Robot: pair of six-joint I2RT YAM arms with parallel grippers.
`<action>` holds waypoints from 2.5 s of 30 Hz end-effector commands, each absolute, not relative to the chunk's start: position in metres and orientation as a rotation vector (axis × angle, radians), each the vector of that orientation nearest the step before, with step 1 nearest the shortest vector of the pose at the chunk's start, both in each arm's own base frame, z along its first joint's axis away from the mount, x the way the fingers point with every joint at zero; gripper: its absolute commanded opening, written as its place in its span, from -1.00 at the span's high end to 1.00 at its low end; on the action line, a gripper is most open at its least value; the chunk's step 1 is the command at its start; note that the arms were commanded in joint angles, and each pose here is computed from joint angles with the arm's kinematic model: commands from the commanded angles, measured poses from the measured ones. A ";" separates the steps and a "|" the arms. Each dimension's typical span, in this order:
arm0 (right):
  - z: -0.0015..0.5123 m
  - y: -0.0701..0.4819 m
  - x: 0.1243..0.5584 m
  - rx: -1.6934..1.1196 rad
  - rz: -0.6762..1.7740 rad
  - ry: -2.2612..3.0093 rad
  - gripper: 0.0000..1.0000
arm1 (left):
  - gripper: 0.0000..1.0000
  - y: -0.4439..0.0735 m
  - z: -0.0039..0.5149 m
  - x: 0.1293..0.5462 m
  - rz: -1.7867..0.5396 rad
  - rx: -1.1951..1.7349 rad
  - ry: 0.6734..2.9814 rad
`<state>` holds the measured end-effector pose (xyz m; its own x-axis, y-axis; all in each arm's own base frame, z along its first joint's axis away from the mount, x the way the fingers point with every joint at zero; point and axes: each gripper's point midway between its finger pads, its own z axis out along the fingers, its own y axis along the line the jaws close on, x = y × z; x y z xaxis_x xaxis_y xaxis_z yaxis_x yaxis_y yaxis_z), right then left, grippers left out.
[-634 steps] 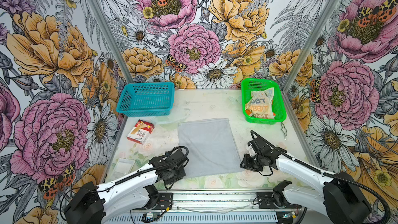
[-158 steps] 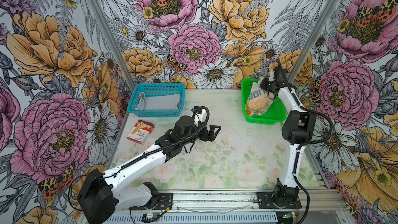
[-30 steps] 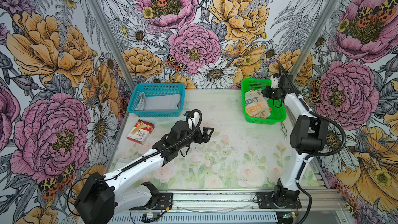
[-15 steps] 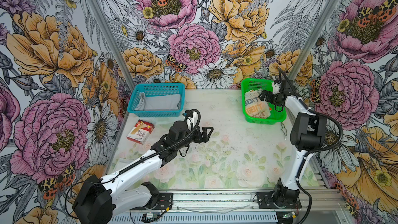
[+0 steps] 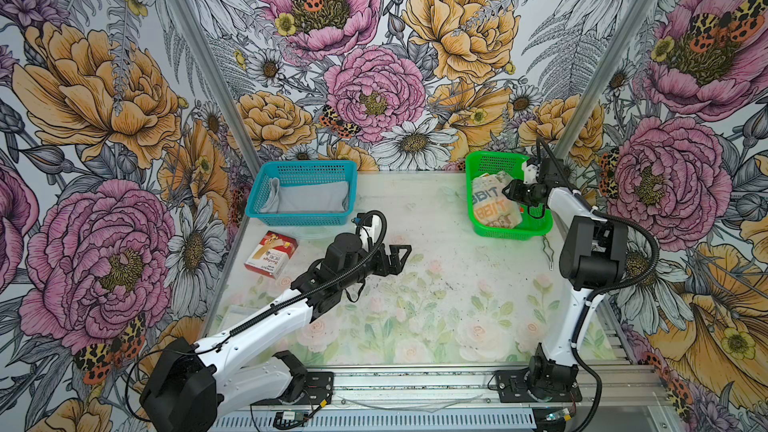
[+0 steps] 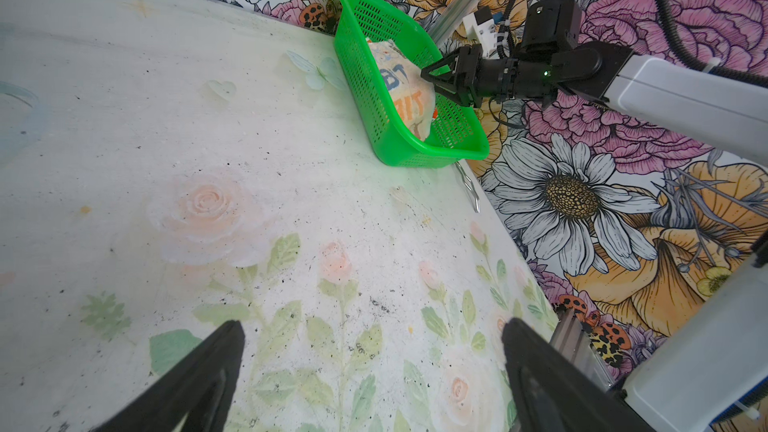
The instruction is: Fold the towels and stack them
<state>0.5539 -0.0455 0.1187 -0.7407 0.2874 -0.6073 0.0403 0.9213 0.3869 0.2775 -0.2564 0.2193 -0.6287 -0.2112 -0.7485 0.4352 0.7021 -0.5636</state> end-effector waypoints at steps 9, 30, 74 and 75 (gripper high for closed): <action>0.116 -0.035 0.560 0.217 0.534 2.363 0.22 | -0.97 -0.251 0.215 0.279 -0.944 0.143 2.044; 0.263 0.025 0.563 0.026 0.662 2.115 1.00 | -0.97 -0.236 0.222 0.281 -0.895 0.138 2.023; 0.100 0.177 0.155 -0.056 0.895 2.461 -0.99 | -0.57 -0.232 0.096 0.186 -0.749 0.167 2.552; 0.092 0.174 0.155 -0.046 0.869 2.468 -0.99 | -0.49 -0.237 0.096 0.187 -0.771 0.173 2.558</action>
